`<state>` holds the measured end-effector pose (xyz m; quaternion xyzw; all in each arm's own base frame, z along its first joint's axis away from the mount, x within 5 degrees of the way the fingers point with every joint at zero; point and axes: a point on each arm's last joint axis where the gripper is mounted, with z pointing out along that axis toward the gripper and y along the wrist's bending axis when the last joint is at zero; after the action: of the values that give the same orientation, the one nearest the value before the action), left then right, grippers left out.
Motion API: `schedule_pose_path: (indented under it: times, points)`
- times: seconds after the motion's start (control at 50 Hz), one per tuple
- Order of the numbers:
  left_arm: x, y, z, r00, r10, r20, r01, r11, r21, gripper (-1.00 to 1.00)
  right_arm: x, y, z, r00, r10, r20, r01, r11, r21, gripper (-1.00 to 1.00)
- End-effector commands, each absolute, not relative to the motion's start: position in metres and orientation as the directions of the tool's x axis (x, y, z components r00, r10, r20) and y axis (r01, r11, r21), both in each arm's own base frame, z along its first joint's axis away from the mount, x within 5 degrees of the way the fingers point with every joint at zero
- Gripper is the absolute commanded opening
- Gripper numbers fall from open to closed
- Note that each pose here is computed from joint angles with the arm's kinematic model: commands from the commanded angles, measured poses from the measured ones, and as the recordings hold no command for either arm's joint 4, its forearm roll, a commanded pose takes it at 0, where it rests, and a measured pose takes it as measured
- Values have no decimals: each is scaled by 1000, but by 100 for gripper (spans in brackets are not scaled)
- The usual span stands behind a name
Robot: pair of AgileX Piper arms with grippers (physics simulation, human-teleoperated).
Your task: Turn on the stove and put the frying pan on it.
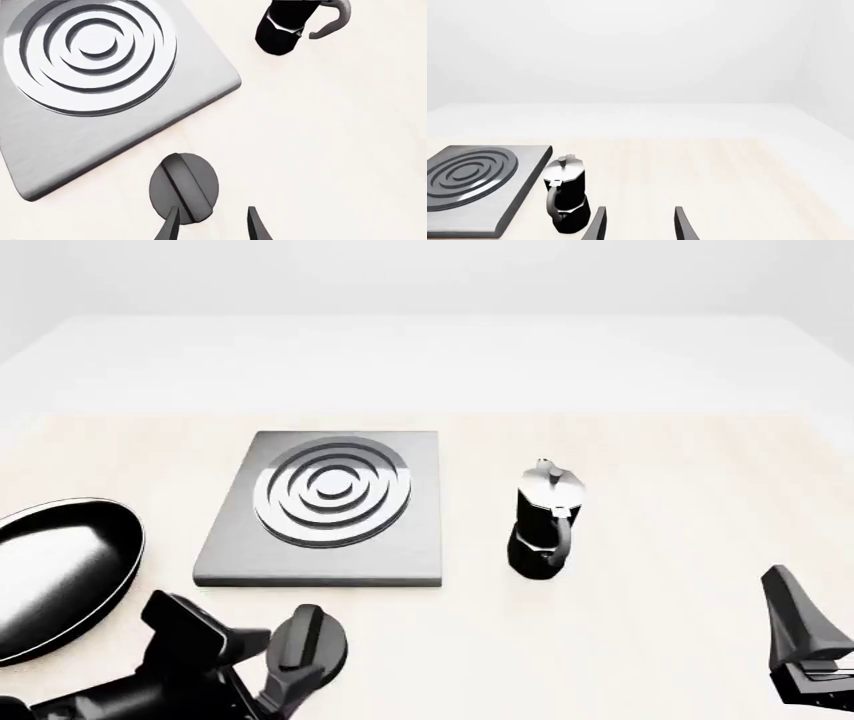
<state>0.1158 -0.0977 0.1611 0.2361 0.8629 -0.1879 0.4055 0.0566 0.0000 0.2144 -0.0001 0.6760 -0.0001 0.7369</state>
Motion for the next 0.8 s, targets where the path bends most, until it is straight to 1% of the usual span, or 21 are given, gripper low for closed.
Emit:
schedule_pose_path:
  times: [0.02, 0.42, 0.8]
  points:
    - [116, -98, 147, -576, 253, -777, 552, 822, -141, 100, 57, 0, 214, 86, 0, -996, 0, 1000, 0, 100]
    - [121, -98, 133, -584, 250, -773, 537, 833, -136, 100, 57, 0, 214, 86, 0, -996, 0, 1000, 0, 100]
    - [122, -106, 123, -601, 239, -763, 540, 825, -167, 100, 57, 0, 214, 86, 0, -996, 0, 1000, 0, 100]
